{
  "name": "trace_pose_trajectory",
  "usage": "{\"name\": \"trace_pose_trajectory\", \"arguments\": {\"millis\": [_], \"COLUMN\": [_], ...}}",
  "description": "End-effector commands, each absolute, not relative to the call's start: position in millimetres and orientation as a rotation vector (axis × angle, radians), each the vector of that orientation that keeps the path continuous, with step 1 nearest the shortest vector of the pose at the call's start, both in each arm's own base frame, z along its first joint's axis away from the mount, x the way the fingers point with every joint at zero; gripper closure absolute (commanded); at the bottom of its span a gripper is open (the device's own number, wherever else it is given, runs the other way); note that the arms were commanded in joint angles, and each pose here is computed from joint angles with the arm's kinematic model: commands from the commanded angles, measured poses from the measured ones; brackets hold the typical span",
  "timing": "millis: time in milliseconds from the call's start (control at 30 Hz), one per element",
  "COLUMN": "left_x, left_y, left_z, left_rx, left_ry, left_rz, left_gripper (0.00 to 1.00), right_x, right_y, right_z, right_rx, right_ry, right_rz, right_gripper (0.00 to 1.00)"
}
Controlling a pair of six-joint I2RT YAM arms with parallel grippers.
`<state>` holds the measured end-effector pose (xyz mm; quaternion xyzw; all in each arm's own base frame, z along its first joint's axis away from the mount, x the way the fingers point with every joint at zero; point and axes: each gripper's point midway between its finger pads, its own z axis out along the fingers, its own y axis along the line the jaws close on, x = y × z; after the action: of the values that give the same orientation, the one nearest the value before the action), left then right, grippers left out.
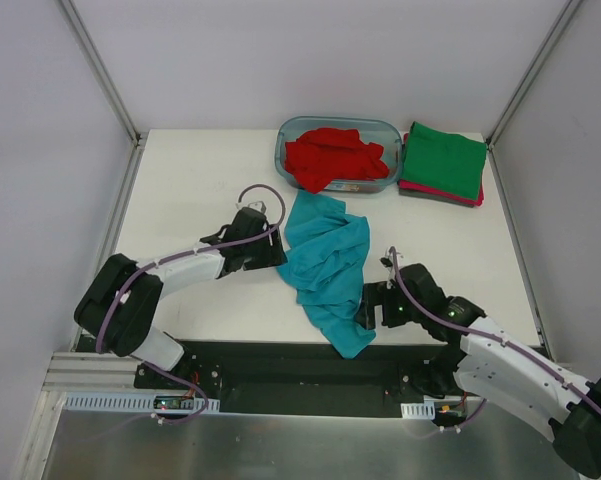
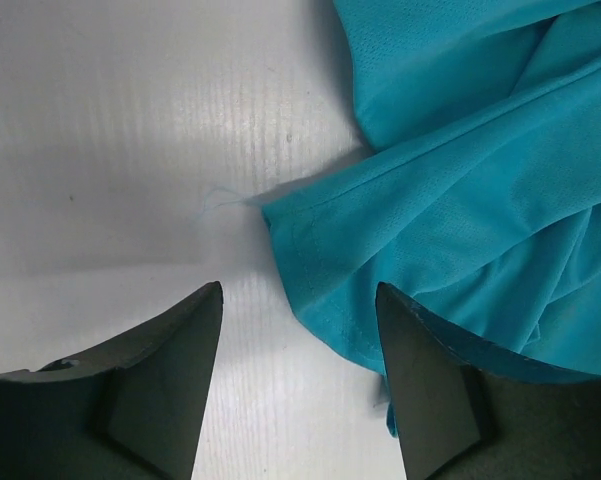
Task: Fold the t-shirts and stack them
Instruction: Flatten out the tshirt
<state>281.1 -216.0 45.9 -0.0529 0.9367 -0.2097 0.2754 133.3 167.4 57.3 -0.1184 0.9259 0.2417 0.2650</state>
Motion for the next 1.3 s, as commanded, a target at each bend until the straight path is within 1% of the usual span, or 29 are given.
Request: {"name": "trace_pose_trajectory", "arguments": {"millis": [0,67,100,300,333,500,600,633,733,967,1033,1133,1167,1200,1267], "left_x": [301,301,302,300,300,295,289,288,285,282,282,281,282,283,285], "left_y": [-235,-239,-241,-245,-244,-237,-232,-231,-227,-223,-222,-220,-218,-217,-213], "left_z": [53,46,41,37,39,52,60,64,77,103,110,118,120,122,127], "left_rx": [-0.071,-0.062,-0.059,-0.048,-0.052,-0.064,-0.082,-0.087,-0.097,-0.127,-0.132,-0.14,-0.144,-0.147,-0.161], "left_ry": [2.488,2.516,2.532,2.551,2.545,2.512,2.493,2.483,2.449,2.386,2.367,2.341,2.331,2.323,2.301], "left_rz": [-0.644,-0.656,-0.657,-0.685,-0.687,-0.682,-0.687,-0.688,-0.699,-0.731,-0.74,-0.747,-0.745,-0.746,-0.736], "left_gripper": [0.39,0.43,0.48,0.97,1.0,1.0,1.0,1.0,1.0,1.0,1.0,1.0,1.0,1.0,1.0], "right_x": [131,131,131,129,129,126,123,120,113,103,103,108,110,113,120], "right_y": [173,172,172,171,172,174,175,176,175,186,182,176,175,171,166], "right_z": [52,50,49,42,41,34,31,30,25,31,29,23,21,19,18], "right_rx": [-0.315,-0.324,-0.328,-0.35,-0.351,-0.378,-0.397,-0.412,-0.449,-0.567,-0.575,-0.545,-0.534,-0.511,-0.469], "right_ry": [2.518,2.524,2.526,2.549,2.553,2.583,2.614,2.626,2.658,2.625,2.633,2.648,2.653,2.657,2.667], "right_rz": [0.685,0.675,0.672,0.66,0.664,0.667,0.67,0.673,0.662,0.668,0.607,0.51,0.483,0.433,0.36], "right_gripper": [0.04,0.04,0.04,0.04,0.04,0.04,0.01,0.04,0.07,0.13,0.14,0.19,0.22,0.28,0.51]}}
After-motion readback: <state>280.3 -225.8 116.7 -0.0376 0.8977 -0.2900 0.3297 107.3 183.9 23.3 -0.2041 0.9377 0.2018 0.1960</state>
